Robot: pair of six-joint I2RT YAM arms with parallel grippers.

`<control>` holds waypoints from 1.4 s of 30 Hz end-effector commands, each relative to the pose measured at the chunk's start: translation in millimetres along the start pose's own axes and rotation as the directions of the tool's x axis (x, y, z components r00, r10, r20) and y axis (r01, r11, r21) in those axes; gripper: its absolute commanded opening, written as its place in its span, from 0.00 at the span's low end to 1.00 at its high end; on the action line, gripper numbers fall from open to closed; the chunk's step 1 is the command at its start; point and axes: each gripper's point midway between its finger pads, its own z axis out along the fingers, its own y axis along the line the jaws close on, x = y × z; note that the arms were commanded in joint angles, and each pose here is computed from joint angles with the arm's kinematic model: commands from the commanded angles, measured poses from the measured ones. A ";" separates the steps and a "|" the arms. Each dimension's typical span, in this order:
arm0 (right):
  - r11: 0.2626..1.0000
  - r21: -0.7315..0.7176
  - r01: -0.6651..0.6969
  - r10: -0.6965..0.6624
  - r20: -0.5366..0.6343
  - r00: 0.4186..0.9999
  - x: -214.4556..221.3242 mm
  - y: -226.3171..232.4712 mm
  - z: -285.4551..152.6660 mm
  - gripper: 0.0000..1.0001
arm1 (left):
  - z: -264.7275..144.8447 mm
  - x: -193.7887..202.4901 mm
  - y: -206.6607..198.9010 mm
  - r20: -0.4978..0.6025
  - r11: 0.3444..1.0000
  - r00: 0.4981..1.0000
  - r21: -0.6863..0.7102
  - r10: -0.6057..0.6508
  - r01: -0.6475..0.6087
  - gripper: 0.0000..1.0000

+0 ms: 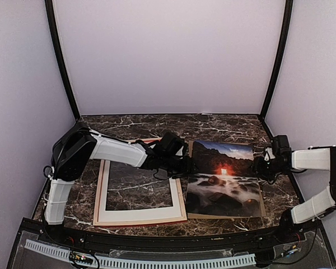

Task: Put the photo into the frame
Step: Adjust the photo on the backboard, then pick up the photo from the backboard.

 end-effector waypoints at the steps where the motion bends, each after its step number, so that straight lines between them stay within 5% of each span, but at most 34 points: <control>1: 1.000 -0.003 0.020 -0.020 -0.046 0.999 7.2 5.2 1.4 0.62 | -17.6 0.6 4.2 0.020 0.995 0.998 -0.082 0.058 -0.056 0.65; 13: 0.995 0.050 0.087 -0.084 -0.055 0.995 10.1 8.1 -7.5 0.69 | -18.8 6.4 20.4 0.001 0.979 0.994 -0.175 0.105 -0.103 0.75; 29: 0.979 0.193 0.067 -0.072 0.019 0.997 24.9 1.4 -21.2 0.78 | -11.4 29.7 19.2 -0.049 0.981 0.993 -0.159 0.107 -0.114 0.74; 42: 0.986 0.155 0.063 -0.058 -0.037 0.998 56.9 4.7 -20.6 0.76 | -11.5 26.8 17.8 -0.039 0.980 0.992 -0.159 0.118 -0.123 0.76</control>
